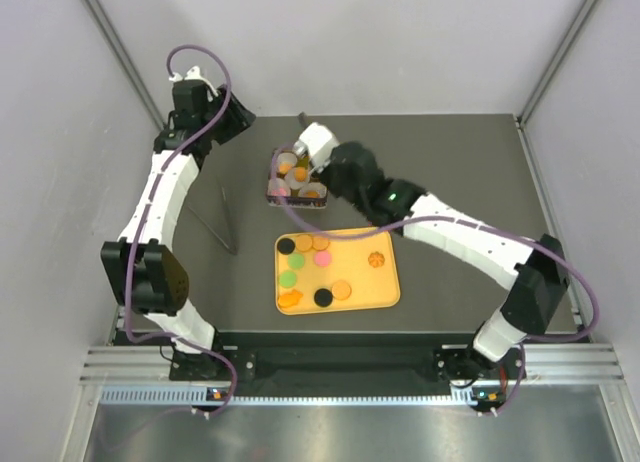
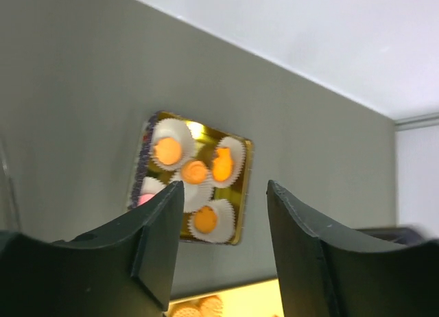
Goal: Pack the cookies
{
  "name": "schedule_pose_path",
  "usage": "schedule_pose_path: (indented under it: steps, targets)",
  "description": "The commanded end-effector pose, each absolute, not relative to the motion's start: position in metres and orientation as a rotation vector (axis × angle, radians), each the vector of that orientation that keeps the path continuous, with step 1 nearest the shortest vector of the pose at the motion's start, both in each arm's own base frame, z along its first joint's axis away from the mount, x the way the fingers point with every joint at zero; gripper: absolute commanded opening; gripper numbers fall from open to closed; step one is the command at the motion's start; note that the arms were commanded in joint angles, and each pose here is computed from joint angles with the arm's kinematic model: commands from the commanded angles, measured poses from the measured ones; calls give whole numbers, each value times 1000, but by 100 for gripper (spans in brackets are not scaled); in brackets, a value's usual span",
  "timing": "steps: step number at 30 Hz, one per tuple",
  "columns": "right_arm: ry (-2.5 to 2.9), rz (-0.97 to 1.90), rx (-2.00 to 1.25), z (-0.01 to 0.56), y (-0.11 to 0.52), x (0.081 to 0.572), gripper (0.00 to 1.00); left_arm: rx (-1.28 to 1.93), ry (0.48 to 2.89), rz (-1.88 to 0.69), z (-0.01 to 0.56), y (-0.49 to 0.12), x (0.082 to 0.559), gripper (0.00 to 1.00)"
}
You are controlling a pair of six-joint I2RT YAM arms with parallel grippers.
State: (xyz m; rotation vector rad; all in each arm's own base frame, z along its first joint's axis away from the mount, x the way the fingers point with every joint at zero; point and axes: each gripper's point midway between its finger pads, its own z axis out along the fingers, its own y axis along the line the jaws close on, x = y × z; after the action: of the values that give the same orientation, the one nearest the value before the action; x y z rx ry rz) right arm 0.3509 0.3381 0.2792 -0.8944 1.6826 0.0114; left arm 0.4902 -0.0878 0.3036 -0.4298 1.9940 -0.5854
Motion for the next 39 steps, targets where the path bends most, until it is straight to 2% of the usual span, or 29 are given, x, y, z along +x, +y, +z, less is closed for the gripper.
schedule_pose_path:
  steps: [1,4,8,10,13,18,25,30,33,39]
  targets:
    - [1850,568,-793,299,334,342,0,-477,2036,-508,263,-78,502,55]
    - [1861,887,-692,315,335,359,0,-496,2084,-475,229,-76,509,54]
    - [1840,1151,-597,319,336,384,0,-478,2148,-465,185,-80,522,53]
    - [1850,1278,-524,322,330,394,0,-459,2168,-476,172,-84,527,57]
    - [1824,1416,-446,323,326,415,0,-442,2185,-483,154,-89,537,62]
    - [1800,1498,-383,313,321,439,0,-445,2244,-441,120,-88,544,60]
    - [1765,1636,-323,307,311,458,0,-448,2293,-422,91,-92,533,49]
    - [1768,1672,-292,296,306,465,0,-435,2307,-413,85,-92,526,36]
    - [1763,1687,-279,290,303,467,0,-430,2329,-390,78,-90,522,34]
    - [1777,1689,-257,277,296,469,0,-406,2333,-397,81,-96,516,21]
